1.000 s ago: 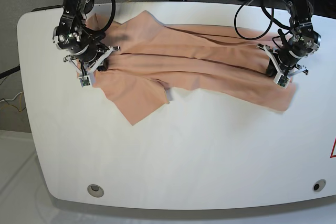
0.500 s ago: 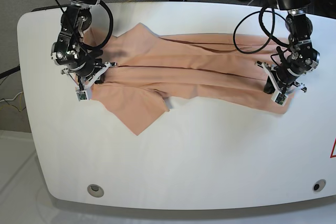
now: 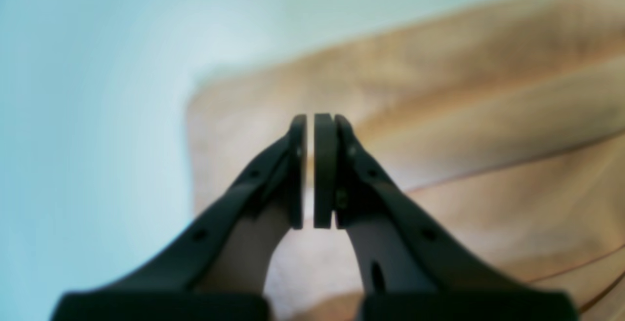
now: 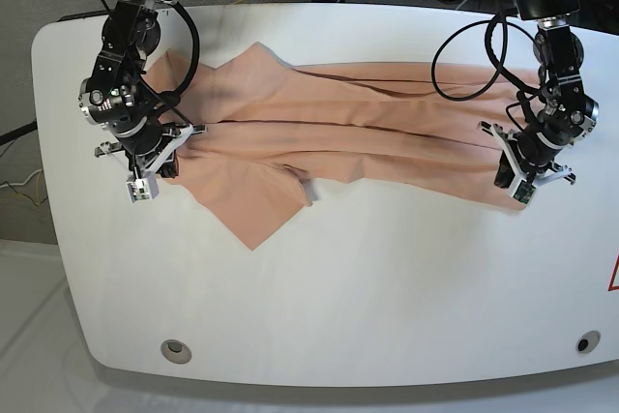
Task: Fold the T-shirt properly
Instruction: 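Regrasp the folded shirt edges with both grippers and pull toward the robot, then drag the right gripper's held sleeve end across the shirt body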
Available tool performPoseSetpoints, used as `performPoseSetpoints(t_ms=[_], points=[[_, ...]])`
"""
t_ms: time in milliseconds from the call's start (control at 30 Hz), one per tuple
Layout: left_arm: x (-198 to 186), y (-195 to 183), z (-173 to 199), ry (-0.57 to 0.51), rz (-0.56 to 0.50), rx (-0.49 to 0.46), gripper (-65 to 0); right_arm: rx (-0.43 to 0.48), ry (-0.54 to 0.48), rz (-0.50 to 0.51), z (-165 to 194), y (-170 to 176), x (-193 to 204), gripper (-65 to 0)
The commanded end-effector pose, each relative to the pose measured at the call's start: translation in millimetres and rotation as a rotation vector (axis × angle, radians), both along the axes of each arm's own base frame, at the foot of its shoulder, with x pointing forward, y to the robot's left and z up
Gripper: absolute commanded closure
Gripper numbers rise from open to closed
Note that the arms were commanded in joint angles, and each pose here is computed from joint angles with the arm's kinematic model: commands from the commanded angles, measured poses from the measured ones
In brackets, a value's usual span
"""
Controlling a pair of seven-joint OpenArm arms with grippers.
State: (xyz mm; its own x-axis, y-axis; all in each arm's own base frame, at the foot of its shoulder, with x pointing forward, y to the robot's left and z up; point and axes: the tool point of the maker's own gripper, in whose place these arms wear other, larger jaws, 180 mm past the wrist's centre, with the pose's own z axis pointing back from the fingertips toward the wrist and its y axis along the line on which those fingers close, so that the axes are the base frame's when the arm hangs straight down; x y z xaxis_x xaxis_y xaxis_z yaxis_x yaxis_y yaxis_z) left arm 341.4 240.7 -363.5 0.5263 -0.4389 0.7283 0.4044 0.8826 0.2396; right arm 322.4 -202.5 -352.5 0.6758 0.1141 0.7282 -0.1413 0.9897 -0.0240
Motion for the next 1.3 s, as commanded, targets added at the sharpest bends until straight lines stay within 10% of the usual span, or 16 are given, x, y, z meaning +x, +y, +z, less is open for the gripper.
performPoseSetpoints(t_ms=[0,133,333,500,1267], points=[[12,2,26,-0.067,-0.007,0.021,-4.5,-0.006,-0.07,0.008,21,-1,10,0.0],[13,9,39,-0.088,0.011,0.046,-15.0,-0.006,-0.096,0.012,29,1,16,-1.8],[14,15,55,-0.132,0.03,0.059,-36.7,-0.011,-0.123,0.067,39,19,32,-30.7],[13,16,56,-0.134,0.03,0.065,-42.2,0.003,-0.11,0.112,36,34,48,-48.9],[-15,11,43,-0.091,0.009,0.089,-42.0,0.109,0.015,0.161,-12,52,121,-41.2]])
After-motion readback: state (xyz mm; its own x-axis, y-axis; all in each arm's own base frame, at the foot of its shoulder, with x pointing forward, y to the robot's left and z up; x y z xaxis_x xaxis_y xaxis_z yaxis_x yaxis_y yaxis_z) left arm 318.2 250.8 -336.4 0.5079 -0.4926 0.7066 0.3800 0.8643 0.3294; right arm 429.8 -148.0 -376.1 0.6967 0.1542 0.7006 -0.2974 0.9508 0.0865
